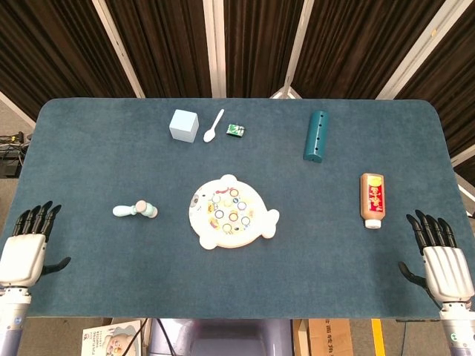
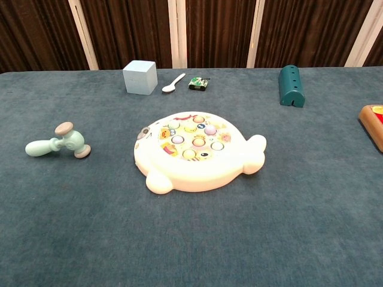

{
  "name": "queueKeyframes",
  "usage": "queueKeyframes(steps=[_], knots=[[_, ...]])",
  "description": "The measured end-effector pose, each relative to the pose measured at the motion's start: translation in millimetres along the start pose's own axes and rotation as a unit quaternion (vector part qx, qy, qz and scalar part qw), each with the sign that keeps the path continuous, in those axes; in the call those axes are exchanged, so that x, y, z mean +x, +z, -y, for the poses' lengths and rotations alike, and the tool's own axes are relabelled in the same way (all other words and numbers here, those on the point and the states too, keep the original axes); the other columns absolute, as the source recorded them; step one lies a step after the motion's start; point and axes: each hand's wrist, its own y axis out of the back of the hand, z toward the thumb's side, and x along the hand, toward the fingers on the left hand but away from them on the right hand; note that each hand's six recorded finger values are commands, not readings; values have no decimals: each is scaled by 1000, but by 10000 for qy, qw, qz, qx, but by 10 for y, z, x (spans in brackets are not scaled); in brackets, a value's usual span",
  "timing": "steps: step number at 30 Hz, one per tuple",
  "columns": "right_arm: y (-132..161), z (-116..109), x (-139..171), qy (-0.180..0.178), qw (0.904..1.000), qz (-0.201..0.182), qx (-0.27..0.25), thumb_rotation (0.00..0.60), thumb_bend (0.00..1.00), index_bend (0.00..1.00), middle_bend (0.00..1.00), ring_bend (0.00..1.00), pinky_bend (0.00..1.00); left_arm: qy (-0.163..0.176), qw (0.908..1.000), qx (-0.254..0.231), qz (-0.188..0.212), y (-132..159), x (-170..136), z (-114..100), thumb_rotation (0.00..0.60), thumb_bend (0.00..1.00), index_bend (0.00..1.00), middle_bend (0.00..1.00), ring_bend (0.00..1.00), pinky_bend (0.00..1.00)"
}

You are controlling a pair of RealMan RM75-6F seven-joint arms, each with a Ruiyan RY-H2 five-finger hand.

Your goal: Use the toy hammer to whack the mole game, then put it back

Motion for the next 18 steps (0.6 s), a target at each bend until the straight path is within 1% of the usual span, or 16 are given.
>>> queueKeyframes(steps=[4, 6, 8, 13, 18], knots=[[7, 11, -8, 26, 10000, -9, -37, 600, 253, 0, 0, 0, 0, -86, 9999, -80, 25, 84, 134, -23, 600, 182, 147, 13, 0, 2], [8, 14, -14, 34, 10000, -4, -64, 600, 253, 0, 0, 0, 0, -125, 9999, -93, 41, 138, 232, -41, 600, 223, 237, 62, 0, 19], [13, 22, -21, 50, 10000, -6, -82, 600, 253, 0, 0, 0, 0, -201, 9997, -124, 26, 183, 324, -39, 600, 250, 292, 98, 0, 28], [32, 35, -35, 72, 9999, -30, -105, 600, 253, 0, 0, 0, 0, -461, 9987, -222, -81, 291, 550, 4, 600, 321, 347, 119, 0, 50], [30, 41, -44, 84, 9999, -13, -143, 600, 253, 0, 0, 0, 0, -747, 9970, -158, -148, 463, 805, 75, 600, 375, 402, 162, 0, 71]])
